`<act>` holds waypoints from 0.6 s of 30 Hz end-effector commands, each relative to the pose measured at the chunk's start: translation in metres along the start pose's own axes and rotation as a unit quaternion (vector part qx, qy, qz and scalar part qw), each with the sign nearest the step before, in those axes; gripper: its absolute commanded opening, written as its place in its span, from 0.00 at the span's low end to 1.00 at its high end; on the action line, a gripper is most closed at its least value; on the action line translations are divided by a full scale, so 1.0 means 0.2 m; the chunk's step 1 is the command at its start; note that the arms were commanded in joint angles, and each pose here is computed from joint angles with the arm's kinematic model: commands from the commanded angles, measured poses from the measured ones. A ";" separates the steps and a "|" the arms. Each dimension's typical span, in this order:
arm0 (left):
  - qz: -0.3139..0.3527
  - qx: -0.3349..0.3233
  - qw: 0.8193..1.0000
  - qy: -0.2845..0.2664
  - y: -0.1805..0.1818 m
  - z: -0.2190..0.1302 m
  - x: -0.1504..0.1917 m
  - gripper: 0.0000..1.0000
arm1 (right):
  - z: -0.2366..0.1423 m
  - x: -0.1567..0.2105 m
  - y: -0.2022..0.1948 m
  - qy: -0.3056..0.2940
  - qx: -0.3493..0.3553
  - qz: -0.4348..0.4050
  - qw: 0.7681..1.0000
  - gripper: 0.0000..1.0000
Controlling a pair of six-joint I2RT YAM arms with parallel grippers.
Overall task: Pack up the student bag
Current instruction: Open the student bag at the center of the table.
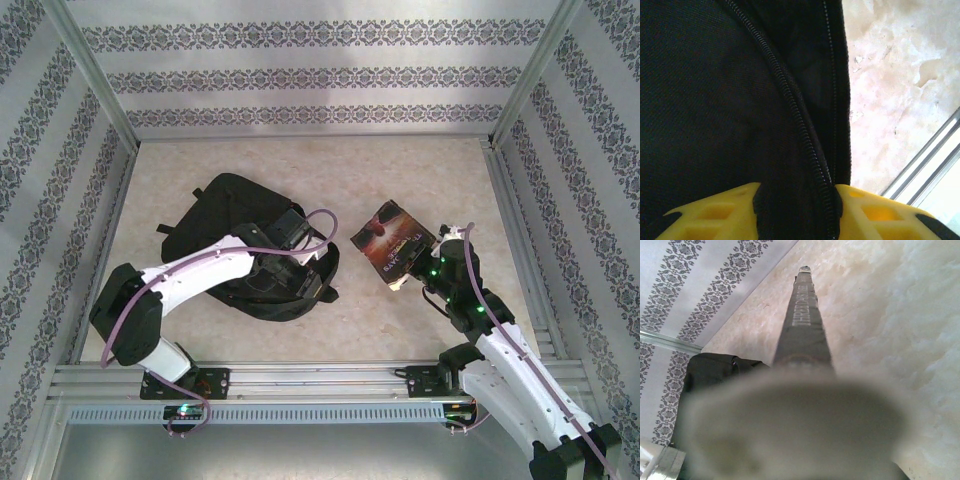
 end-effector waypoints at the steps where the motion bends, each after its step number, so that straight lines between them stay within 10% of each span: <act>1: 0.011 -0.006 1.000 0.001 0.00 0.03 0.00 0.31 | -0.02 -0.06 0.04 -0.036 -0.030 0.003 0.999 0.00; 6: 0.017 -0.021 1.000 -0.013 0.00 0.00 -0.01 0.00 | -0.03 -0.07 0.04 -0.040 -0.031 -0.002 0.999 0.00; 18: -0.027 -0.011 0.975 -0.220 -0.03 -0.64 -0.02 0.00 | -0.07 -0.14 0.25 -0.005 -0.138 -0.064 0.988 0.00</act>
Point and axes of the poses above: each hand's point on the last joint's axis, 136 mm out from that joint toward the fingers, its own z axis out along the fingers, its own y axis along the line the jaws close on, x = y × z, the point moved 8 cm from there along -z, back along the fingers, and after that the axes turned 14 degrees about -z, right-handed, at the moved point
